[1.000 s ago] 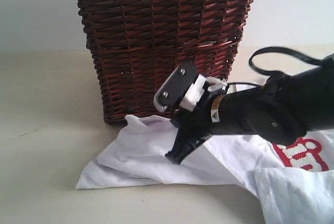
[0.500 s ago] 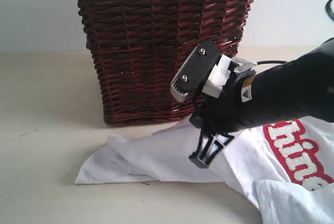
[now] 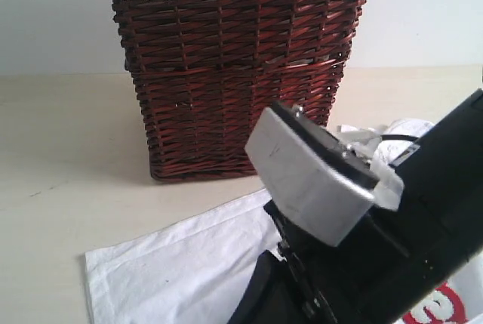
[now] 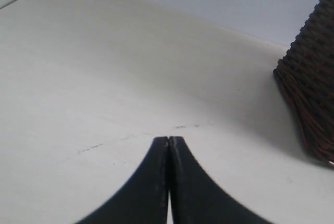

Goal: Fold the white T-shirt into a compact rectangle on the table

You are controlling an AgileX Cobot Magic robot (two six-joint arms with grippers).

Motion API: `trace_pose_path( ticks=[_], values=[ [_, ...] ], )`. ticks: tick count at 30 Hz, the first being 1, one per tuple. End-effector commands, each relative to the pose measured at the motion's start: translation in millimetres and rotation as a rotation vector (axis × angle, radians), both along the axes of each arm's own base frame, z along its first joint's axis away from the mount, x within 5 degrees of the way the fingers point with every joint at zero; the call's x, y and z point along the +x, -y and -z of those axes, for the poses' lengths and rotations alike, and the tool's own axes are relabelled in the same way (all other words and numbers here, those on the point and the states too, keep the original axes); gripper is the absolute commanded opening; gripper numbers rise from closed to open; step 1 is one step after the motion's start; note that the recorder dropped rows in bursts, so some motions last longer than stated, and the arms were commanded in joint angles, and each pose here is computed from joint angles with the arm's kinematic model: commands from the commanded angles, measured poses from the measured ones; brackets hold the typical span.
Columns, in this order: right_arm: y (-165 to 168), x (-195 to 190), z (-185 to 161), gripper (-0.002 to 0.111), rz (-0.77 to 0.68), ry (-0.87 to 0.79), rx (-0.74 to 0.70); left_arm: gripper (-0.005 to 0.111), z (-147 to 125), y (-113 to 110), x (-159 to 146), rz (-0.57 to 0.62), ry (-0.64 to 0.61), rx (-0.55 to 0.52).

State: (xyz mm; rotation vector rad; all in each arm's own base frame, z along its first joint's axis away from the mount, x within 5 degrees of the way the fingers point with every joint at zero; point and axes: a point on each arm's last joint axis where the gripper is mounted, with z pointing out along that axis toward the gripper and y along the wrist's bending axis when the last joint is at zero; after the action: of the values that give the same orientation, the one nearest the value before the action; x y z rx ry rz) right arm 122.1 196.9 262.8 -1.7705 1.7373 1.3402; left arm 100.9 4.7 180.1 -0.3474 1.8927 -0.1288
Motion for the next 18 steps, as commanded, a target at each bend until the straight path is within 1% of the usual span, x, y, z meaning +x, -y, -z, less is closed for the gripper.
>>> trace_pose_path(
  ticks=[1,3,5,7,9,10,12,15,17,18],
  values=[
    [11,-2,28,0.000,0.052,0.035,-0.116,0.000,1,0,0,0.001,-0.004,-0.003],
    [17,-5,42,0.007,0.069,0.044,-0.170,0.000,1,0,0,0.001,-0.004,-0.003],
    [22,-10,52,0.019,0.071,0.026,-0.200,0.000,1,0,0,0.001,-0.004,-0.003],
    [26,-15,60,0.038,0.072,-0.006,-0.219,0.000,1,0,0,0.001,-0.004,-0.003],
    [28,-17,63,0.054,0.084,-0.021,-0.223,0.000,1,0,0,0.001,-0.004,-0.003],
    [27,-17,63,0.059,0.092,-0.030,-0.217,0.000,1,0,0,0.001,-0.004,-0.003],
    [25,-16,60,0.063,0.116,-0.029,-0.191,0.000,1,0,0,0.001,-0.004,-0.003],
    [20,-6,43,0.062,0.142,0.090,-0.130,0.000,1,0,0,0.001,-0.004,-0.003],
    [19,6,26,0.060,0.161,0.246,-0.117,0.000,1,0,0,0.001,-0.004,-0.003],
    [20,13,21,0.059,0.170,0.348,-0.141,0.000,1,0,0,0.001,-0.004,-0.003]
  ],
)
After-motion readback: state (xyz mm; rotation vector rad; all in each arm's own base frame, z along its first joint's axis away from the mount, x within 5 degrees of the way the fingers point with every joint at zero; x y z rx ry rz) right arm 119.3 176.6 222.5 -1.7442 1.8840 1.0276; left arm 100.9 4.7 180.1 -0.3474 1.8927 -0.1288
